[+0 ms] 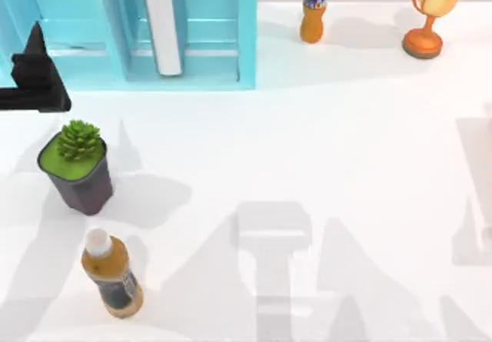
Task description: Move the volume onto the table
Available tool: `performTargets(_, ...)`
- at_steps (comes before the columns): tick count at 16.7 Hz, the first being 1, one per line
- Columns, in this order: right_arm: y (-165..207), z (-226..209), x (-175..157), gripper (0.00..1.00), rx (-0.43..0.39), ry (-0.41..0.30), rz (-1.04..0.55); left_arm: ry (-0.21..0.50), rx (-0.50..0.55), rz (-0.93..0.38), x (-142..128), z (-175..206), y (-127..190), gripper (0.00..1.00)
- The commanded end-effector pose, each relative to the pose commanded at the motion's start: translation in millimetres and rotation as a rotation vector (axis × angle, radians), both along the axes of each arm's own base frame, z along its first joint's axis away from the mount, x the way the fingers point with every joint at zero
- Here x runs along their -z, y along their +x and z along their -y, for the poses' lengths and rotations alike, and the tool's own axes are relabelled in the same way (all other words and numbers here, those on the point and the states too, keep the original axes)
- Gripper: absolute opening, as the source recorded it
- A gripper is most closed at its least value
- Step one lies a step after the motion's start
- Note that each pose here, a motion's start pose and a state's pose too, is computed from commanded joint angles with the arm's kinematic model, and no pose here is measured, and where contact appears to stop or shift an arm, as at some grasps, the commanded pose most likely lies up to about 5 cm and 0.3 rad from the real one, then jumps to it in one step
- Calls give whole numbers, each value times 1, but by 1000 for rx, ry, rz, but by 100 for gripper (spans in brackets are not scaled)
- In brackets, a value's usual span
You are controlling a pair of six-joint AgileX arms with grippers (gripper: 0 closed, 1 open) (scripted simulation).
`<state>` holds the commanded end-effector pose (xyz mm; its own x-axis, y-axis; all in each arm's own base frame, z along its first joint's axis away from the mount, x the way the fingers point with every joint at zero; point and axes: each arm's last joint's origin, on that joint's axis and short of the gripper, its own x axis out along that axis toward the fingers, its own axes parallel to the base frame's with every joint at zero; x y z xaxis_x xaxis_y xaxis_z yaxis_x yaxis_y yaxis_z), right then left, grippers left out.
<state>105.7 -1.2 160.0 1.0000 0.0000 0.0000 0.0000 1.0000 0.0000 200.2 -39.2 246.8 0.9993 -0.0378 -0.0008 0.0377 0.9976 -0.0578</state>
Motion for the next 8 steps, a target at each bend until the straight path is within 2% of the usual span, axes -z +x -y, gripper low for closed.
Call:
performTargets(3, 0, 0, 0, 100, 0, 0, 0, 6, 7, -73, 14, 27, 54, 100)
performTargets(8, 0, 0, 0, 100, 0, 0, 0, 37, 7, -160, 73, 77, 125, 100)
